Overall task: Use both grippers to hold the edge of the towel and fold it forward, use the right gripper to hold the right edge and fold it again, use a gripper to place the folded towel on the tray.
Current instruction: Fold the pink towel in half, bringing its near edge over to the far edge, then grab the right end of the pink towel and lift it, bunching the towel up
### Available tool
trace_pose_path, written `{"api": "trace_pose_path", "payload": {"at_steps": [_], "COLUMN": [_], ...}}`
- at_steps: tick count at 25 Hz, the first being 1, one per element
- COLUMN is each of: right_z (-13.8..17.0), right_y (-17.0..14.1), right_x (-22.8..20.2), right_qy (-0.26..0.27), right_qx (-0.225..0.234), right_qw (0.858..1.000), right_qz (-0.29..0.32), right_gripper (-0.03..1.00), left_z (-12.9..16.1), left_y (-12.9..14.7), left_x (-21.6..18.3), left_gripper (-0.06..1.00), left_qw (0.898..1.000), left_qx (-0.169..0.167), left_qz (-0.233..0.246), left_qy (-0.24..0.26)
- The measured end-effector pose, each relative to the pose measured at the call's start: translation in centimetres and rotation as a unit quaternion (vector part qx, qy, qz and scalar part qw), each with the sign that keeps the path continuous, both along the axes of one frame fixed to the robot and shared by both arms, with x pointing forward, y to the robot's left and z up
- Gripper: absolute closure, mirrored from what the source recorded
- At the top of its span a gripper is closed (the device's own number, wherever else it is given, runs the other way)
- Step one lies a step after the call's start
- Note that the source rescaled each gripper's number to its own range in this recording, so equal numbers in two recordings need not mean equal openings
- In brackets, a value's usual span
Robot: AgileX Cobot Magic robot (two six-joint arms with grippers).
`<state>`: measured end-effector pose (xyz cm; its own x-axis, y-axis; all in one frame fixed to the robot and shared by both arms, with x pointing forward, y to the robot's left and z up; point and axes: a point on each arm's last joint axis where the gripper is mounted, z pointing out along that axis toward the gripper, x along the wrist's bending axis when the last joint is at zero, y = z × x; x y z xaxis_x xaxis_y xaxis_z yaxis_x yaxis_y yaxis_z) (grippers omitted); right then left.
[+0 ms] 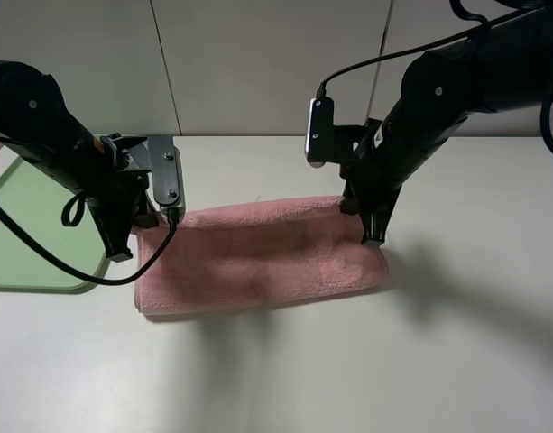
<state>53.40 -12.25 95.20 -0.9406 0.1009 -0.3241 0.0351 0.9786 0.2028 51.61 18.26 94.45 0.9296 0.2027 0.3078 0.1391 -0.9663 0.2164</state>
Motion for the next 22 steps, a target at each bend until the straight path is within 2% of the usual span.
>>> {"api": "trace_pose_path", "payload": {"at_steps": [3,5,6,7,8,9,10,11,14,22], "right_z": [0.15,0.25,0.27,0.27,0.28,0.28,0.29,0.3,0.32,0.34], "right_y": [0.26,0.38,0.4,0.39,0.34,0.24,0.13,0.03,-0.13,-0.13], "right_x": [0.41,0.58,0.61,0.62,0.65,0.72,0.79,0.86,0.97,1.01], "right_qy": [-0.023,-0.03,-0.029,-0.025,-0.025,-0.028,-0.032,-0.037,-0.043,-0.045], "right_qx": [0.015,0.029,0.037,0.043,0.045,0.042,0.037,0.031,0.026,0.027], "right_qw": [1.0,0.999,0.998,0.997,0.997,0.996,0.996,0.996,0.996,0.995], "right_qz": [-0.001,-0.017,-0.032,-0.05,-0.062,-0.068,-0.071,-0.07,-0.077,-0.08], "right_gripper": [0.96,0.85,0.68,0.42,0.26,0.14,0.07,0.03,-0.02,-0.03], "left_z": [0.0,0.0,0.0,0.0,0.0,0.02,0.02,0.03,0.03,0.03], "left_y": [0.0,0.04,0.06,0.06,0.06,0.04,0.04,0.03,0.03,0.03], "left_x": [-0.01,0.01,0.02,0.02,0.03,0.06,0.08,0.09,0.1,0.09], "left_gripper": [0.79,0.61,0.47,0.31,0.19,0.1,0.04,0.0,-0.04,-0.05], "left_qw": [1.0,1.0,1.0,1.0,0.999,0.999,0.999,0.999,0.999,0.999], "left_qx": [-0.001,-0.003,-0.005,-0.007,-0.01,-0.014,-0.017,-0.018,-0.019,-0.019], "left_qz": [0.004,0.011,0.017,0.023,0.031,0.038,0.044,0.046,0.049,0.05], "left_qy": [0.001,0.002,0.003,0.004,0.005,0.004,0.004,0.003,0.003,0.004]}}
